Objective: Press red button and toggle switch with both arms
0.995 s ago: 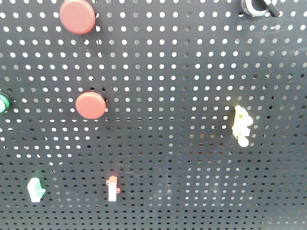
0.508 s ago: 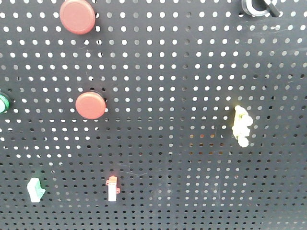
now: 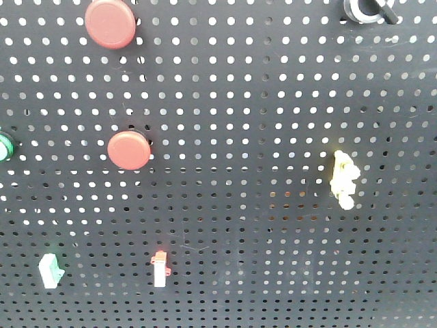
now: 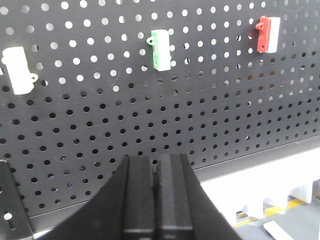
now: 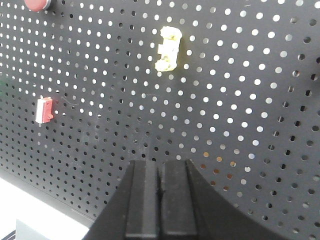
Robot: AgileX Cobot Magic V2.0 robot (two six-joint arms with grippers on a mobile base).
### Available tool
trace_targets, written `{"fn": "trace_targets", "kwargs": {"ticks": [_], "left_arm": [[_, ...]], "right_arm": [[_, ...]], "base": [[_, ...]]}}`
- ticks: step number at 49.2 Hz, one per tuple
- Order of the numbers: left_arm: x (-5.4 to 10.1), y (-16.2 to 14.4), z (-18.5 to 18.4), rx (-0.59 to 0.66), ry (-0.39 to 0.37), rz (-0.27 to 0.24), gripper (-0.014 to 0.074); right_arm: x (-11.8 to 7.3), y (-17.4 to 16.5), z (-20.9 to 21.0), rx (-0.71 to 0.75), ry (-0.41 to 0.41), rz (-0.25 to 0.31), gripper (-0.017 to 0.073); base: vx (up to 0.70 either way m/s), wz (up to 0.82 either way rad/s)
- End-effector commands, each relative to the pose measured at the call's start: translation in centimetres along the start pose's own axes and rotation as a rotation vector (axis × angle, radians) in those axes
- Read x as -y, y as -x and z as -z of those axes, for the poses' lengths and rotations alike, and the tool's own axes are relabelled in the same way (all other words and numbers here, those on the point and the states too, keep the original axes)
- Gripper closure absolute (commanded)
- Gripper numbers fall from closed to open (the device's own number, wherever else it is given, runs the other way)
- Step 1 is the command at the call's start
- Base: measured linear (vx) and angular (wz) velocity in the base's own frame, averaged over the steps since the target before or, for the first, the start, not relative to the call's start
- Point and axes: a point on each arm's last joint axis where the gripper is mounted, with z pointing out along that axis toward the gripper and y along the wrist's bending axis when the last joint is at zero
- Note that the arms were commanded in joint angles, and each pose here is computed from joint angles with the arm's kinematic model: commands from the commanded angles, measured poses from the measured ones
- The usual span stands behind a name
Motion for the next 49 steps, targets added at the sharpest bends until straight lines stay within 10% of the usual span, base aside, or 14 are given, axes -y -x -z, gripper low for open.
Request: {"fn": "trace_targets", "kwargs": {"ticks": [1,11,25,49], "left_arm": [[-0.1,-0.3,0.0,0.063,0.021,0.01,0.0591],[-0.1,-0.3,0.0,0.063,0.021,0.01,0.0591],[-0.1,-0.4,0.0,0.063,0.021,0.01,0.0591],[-0.1,-0.4,0.0,0.063,0.021,0.01,0.0591]], "right_arm": [[0.6,1.2,0.0,0.056,-0.049,-0.013,0.0562],[0.9,0.7,0.0,-0.003,-0.086,-0.014,0.0562],[2.8,-3.5,-0.6,-0.038,-0.394,-0.199,0.0562],[1.3,-11.2,-0.3,0.035,-0.4,-0.189,0.0562]], "base": [[0.0,0.0],[0.0,0.0],[0.0,0.0],[0.0,0.0]]}}
